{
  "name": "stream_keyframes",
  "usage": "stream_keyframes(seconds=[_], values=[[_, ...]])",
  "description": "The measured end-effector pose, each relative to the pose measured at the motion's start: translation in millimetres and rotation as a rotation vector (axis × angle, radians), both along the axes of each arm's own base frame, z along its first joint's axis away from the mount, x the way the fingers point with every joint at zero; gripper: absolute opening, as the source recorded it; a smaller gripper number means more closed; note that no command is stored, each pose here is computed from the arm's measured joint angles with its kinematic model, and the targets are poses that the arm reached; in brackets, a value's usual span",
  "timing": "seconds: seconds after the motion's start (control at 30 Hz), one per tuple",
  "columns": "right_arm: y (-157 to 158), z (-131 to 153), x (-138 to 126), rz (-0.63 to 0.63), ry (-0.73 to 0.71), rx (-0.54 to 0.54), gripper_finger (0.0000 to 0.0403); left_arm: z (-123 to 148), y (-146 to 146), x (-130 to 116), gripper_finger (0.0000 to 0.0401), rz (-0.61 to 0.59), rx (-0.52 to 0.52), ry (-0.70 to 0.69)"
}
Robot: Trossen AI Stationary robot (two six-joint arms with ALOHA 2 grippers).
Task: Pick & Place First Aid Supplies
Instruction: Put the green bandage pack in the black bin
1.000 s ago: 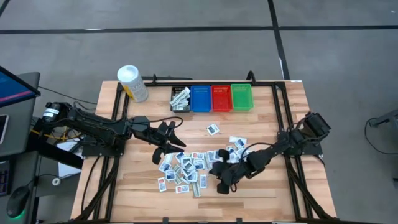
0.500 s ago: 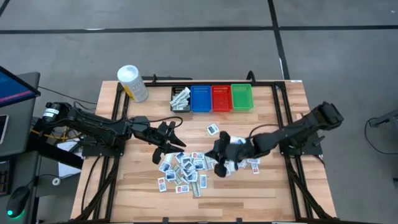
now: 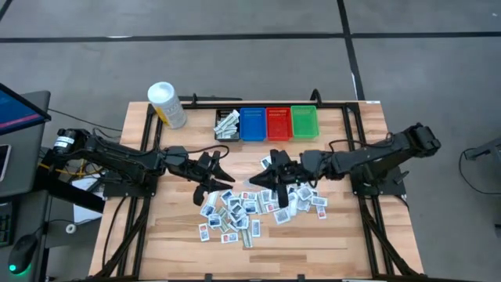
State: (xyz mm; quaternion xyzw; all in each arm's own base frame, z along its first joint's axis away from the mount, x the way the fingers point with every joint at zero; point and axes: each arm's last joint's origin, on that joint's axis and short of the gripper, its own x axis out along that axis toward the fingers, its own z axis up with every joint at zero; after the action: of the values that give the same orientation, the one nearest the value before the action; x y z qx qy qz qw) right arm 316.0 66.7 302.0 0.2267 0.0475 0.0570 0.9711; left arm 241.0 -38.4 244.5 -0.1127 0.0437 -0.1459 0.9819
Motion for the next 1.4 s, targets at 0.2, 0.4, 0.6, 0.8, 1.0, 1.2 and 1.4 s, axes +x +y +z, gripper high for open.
stream_keyframes(seconds=[0.2, 0.4, 0.6, 0.8, 1.0, 1.2, 1.4], values=[[-1.6, -10.8, 7.9, 0.016, 0.034, 0.032, 0.0000, 1.4, 0.6, 0.3, 0.0158, 0.019, 0.065, -0.034], [-0.7, -19.0, 17.7, 0.019, 0.006, 0.040, 0.0000, 1.8, 1.1, 0.6, 0.0203, 0.036, 0.068, -0.040], [-6.0, -18.6, 22.7, 0.019, -0.044, 0.050, 0.0000, 1.8, 1.1, 0.6, 0.0211, 0.036, 0.064, -0.039], [-14.4, -14.2, 24.0, -0.004, -0.090, 0.046, 0.0000, 1.9, 1.1, 0.6, 0.0202, 0.036, 0.063, -0.040], [-20.8, -11.0, 24.6, -0.022, -0.121, 0.048, 0.0000, 2.0, 1.1, 0.6, 0.0189, 0.036, 0.059, -0.040], [-20.9, -11.0, 24.7, -0.020, -0.120, 0.049, 0.0000, 2.3, 1.1, 0.6, 0.0163, 0.037, 0.058, -0.042], [-20.5, -11.1, 24.6, -0.019, -0.120, 0.049, 0.0000, 3.5, 1.7, 0.8, 0.0124, 0.056, 0.057, -0.054]])
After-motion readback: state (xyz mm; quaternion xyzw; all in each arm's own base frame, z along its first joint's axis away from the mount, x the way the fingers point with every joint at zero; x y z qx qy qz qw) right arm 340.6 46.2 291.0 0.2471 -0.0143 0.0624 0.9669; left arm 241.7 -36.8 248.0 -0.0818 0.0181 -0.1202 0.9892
